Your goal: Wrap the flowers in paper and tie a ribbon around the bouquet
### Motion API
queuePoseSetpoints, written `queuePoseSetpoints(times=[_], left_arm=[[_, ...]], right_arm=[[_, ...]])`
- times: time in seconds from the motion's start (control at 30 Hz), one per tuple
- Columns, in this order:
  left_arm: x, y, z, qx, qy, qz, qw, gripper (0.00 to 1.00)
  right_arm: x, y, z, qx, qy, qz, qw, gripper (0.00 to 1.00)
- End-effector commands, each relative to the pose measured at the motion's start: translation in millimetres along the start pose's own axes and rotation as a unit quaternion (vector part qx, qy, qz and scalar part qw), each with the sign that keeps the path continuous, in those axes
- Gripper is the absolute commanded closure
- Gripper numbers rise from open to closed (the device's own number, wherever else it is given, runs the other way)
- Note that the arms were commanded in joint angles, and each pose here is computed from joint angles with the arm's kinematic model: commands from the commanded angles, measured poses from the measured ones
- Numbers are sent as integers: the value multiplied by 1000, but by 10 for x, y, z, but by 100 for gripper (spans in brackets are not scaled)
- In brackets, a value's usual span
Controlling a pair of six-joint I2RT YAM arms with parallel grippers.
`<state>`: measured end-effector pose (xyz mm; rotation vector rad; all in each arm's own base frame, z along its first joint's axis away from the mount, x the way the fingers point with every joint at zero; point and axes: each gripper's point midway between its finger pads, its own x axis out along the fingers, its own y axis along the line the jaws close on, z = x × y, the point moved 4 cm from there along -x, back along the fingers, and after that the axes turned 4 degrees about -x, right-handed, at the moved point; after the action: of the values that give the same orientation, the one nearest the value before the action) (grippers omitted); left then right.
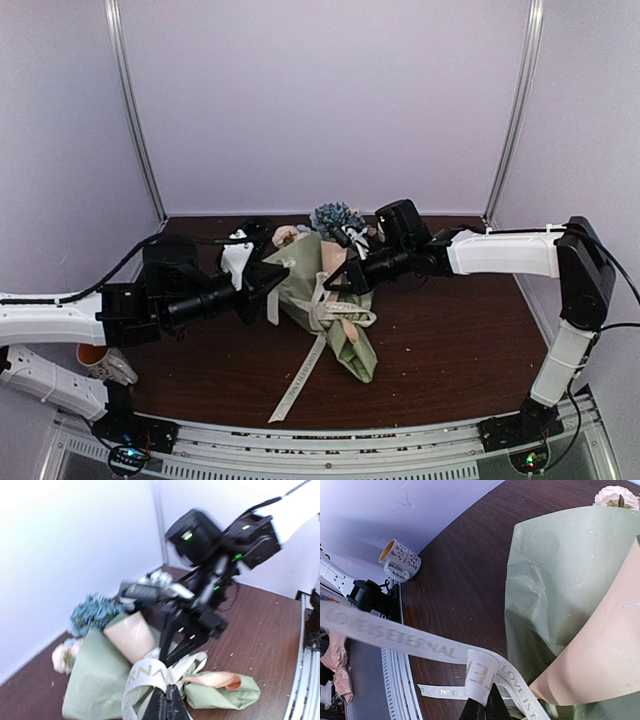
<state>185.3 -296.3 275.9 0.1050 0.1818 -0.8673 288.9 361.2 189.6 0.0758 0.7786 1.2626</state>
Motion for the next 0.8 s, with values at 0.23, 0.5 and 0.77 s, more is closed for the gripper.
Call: queuePoseSetpoints(times=[0.23,0.5,0.77], left_arm=[[382,-1117,819,232,-72,-284,927,100],[869,-1686,645,250,-65,-426,867,100],[1259,-1993,332,304,-56,-427,849,100]], right_arm=[[-93,-210,228,12,-25,-14,1000,100],[-175,-208,271,0,-21,-15,1000,100],[-246,-217,265,-7,-16,-18,1000,100]])
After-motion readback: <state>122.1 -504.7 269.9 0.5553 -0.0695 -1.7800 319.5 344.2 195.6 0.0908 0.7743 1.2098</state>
